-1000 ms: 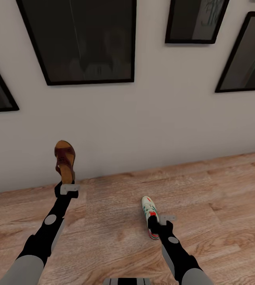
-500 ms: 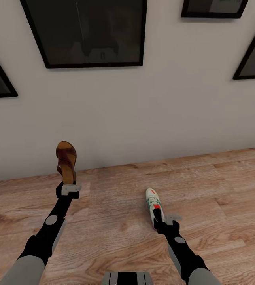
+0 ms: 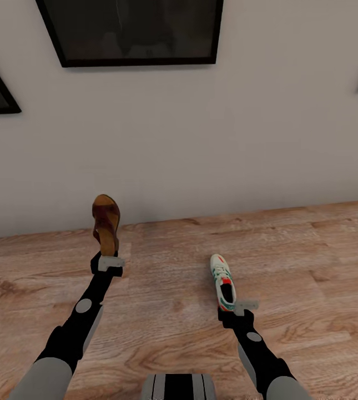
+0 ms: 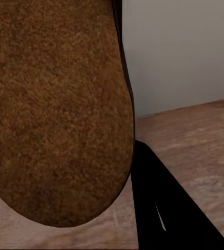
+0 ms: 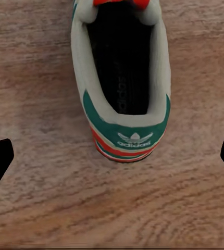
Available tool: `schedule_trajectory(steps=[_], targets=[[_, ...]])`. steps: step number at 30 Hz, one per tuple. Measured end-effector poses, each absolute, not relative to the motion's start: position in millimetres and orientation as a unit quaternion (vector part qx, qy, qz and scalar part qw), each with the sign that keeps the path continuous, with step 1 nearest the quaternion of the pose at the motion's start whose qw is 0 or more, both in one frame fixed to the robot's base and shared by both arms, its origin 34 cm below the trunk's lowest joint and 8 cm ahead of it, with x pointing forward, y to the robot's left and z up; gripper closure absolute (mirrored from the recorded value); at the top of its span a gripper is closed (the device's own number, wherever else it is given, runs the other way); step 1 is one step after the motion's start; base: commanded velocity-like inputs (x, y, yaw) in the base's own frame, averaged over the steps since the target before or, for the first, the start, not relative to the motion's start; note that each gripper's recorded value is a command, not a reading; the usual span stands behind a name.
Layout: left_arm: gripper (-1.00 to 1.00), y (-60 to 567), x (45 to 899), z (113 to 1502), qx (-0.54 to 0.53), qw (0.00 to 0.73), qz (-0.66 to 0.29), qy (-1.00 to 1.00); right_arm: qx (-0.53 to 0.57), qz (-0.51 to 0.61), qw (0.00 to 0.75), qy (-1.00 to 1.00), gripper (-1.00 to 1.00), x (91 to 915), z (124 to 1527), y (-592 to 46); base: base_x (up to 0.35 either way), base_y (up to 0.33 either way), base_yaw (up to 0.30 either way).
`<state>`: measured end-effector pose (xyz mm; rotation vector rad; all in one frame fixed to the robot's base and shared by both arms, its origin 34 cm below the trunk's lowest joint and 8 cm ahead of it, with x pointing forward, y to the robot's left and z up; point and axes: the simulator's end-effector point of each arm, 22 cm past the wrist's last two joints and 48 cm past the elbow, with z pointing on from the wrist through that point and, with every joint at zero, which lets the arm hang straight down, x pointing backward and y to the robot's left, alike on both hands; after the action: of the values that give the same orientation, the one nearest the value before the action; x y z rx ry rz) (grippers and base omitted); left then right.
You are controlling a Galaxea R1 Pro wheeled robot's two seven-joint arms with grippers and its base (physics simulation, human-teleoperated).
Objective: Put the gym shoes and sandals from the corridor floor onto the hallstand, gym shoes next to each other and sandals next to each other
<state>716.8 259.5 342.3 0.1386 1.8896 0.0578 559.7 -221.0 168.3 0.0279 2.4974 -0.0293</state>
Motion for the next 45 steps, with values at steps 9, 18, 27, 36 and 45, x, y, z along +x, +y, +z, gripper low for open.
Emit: schedule_trajectory(steps=[9, 18, 27, 36, 45], targets=[[1.0, 261, 696, 320, 0.058, 0.564, 0.025, 0.823, 0.01, -0.011, 0.312, 0.95, -1.0, 556, 164, -221, 0.0, 0.0, 0.018], [1.0, 265, 685, 311, 0.051, 0.556, 0.032, 0.829, 0.01, -0.011, 0.312, 0.95, -1.0, 557, 164, -221, 0.099, 0.0, 0.0], [1.0, 267, 682, 310, 0.049, 0.556, 0.035, 0.829, 0.01, -0.012, 0.313, 0.95, -1.0, 557, 164, -221, 0.028, 0.0, 0.0], [1.0, 267, 682, 309, 0.05, 0.556, 0.036, 0.829, 0.01, -0.012, 0.313, 0.95, -1.0, 557, 164, -221, 0.055, 0.0, 0.0], [1.0, 268, 682, 309, 0.049, 0.555, 0.037, 0.829, 0.01, -0.012, 0.313, 0.95, -1.0, 557, 164, -221, 0.004, 0.0, 0.0]])
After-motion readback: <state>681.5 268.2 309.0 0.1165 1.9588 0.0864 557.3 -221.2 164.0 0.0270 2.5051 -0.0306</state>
